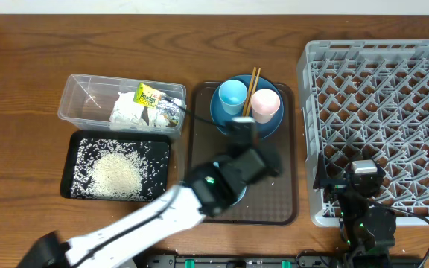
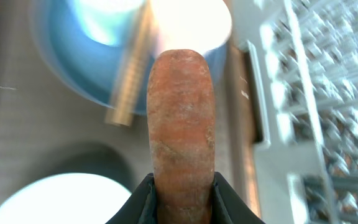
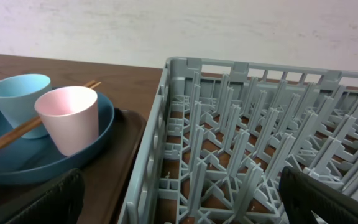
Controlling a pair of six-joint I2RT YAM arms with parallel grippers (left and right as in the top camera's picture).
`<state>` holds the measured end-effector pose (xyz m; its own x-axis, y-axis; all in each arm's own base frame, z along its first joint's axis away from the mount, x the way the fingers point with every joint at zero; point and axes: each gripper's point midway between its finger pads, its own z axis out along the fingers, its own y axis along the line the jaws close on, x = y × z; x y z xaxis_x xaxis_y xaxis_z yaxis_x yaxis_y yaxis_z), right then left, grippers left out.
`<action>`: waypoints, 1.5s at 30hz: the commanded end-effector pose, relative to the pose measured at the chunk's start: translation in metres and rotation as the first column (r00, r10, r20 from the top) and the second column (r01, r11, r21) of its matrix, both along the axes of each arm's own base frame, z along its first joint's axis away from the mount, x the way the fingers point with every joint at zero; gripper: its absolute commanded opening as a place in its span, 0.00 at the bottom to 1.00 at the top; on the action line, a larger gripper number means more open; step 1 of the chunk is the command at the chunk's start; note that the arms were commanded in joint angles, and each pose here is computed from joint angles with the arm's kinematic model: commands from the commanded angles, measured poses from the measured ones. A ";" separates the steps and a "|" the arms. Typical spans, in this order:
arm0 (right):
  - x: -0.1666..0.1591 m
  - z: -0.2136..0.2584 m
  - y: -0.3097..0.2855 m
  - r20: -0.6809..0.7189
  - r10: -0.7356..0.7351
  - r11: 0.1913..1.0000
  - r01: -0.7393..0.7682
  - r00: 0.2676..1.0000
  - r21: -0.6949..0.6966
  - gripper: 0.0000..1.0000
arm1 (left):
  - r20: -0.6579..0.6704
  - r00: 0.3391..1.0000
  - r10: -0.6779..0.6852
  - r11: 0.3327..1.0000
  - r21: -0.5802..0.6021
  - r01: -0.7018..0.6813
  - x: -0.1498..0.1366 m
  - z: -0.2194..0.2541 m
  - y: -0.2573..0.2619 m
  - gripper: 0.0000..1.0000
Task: Sort waste into correct bins and load items into the dishwasher rack
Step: 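Carry the carrot with the left gripper to the black tray and release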
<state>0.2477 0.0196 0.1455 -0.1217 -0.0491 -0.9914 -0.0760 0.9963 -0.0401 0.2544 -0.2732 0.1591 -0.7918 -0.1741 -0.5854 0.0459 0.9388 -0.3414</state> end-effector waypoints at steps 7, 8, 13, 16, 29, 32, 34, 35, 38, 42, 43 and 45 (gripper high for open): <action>0.000 -0.002 0.002 -0.005 0.009 1.000 -0.009 1.000 -0.005 0.99 | -0.036 0.950 0.310 0.948 0.091 -0.306 0.027 0.019 0.130 0.13; 0.000 -0.002 0.002 -0.005 0.009 1.000 -0.009 1.000 -0.005 0.99 | -0.048 0.937 0.345 0.935 0.109 -0.339 0.028 0.017 0.143 0.12; 0.000 -0.002 0.002 -0.005 0.009 1.000 -0.009 1.000 -0.005 0.99 | -0.099 0.852 0.514 0.851 0.184 -0.492 0.031 0.006 0.205 0.06; 0.000 -0.002 0.002 -0.005 0.009 1.000 -0.009 1.000 -0.005 0.99 | -0.112 0.804 0.584 0.806 0.203 -0.556 0.032 0.000 0.231 0.06; 0.000 -0.002 0.002 -0.005 0.009 1.000 -0.009 1.000 -0.005 0.99 | -0.201 0.566 0.800 0.600 0.274 -0.751 -0.001 -0.062 0.301 0.06; 0.000 -0.002 0.002 -0.005 0.009 1.000 -0.009 1.000 -0.005 0.99 | -0.200 0.551 0.810 0.587 0.269 -0.764 -0.002 -0.073 0.306 0.06; 0.000 -0.002 0.002 -0.005 0.009 1.000 -0.009 1.000 -0.005 0.99 | -0.201 0.548 0.812 0.583 0.270 -0.766 -0.004 -0.080 0.307 0.06; 0.000 -0.002 0.002 -0.005 0.009 1.000 -0.009 1.000 -0.005 0.99 | -0.201 0.547 0.813 0.583 0.271 -0.766 -0.005 -0.083 0.307 0.06; 0.000 -0.002 0.002 -0.005 0.009 1.000 -0.009 1.000 -0.005 0.99 | -0.211 0.529 0.822 0.569 0.277 -0.774 -0.011 -0.093 0.308 0.07; 0.000 -0.002 0.002 -0.005 0.009 1.000 -0.009 1.000 -0.005 0.99 | -0.214 0.519 0.828 0.561 0.276 -0.781 -0.013 -0.110 0.308 0.07; 0.000 -0.002 0.002 -0.005 0.009 1.000 -0.009 1.000 -0.005 0.99 | -0.214 0.518 0.828 0.560 0.277 -0.781 -0.013 -0.115 0.308 0.07; 0.000 -0.002 0.002 -0.006 0.009 1.000 -0.009 1.000 -0.005 0.99 | -0.216 0.518 0.828 0.561 0.280 -0.779 -0.013 -0.122 0.308 0.07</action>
